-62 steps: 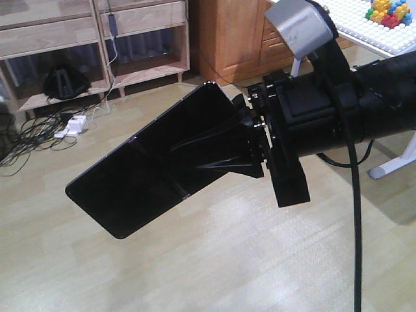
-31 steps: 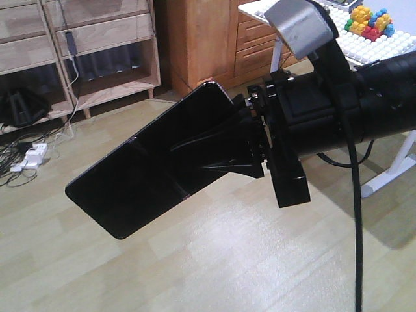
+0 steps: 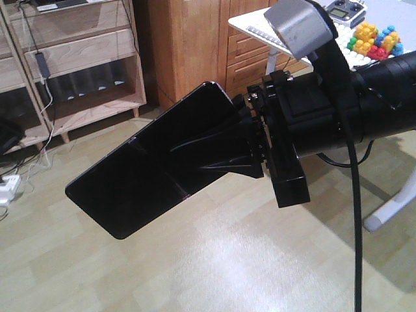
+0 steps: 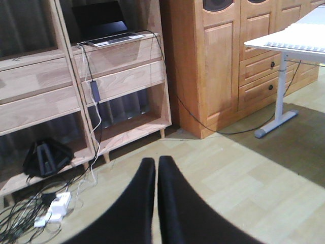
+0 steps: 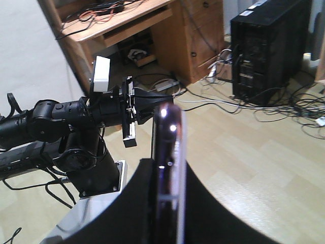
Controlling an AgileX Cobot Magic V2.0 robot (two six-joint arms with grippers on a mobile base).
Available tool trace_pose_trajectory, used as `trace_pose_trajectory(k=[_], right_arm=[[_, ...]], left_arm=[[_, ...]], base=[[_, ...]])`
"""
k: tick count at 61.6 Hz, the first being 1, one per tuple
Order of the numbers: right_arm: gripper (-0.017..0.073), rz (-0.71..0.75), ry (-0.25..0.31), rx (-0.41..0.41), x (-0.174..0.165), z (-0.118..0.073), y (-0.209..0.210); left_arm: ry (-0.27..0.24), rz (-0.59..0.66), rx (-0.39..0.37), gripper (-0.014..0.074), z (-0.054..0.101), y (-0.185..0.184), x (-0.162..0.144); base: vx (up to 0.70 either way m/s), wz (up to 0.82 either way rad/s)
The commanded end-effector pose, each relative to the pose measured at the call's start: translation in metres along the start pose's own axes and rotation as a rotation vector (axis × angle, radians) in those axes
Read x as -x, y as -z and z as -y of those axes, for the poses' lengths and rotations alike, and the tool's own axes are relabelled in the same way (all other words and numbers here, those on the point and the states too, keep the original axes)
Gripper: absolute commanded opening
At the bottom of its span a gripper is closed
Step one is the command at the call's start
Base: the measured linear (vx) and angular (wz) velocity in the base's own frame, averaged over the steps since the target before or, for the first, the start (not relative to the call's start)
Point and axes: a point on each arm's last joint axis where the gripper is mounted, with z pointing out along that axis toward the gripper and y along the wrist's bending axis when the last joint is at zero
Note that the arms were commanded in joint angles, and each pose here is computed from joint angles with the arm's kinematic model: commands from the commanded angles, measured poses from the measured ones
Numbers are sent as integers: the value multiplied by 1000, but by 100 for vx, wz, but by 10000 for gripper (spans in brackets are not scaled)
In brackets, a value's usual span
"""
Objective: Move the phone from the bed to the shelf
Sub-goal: 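Hold the phone while the base drives to the wooden shelf unit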
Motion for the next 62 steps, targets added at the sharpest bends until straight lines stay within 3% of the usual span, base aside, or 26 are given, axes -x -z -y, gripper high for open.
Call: trace_pose_trajectory(k=[1, 62], right_arm=[[-2, 87, 23, 77, 17, -20, 9], [-2, 88, 22, 78, 17, -20, 9]], left_arm=[[14, 105, 8, 1, -2, 3, 14], [14, 105, 8, 1, -2, 3, 14]], base=[[45, -3], [45, 1]])
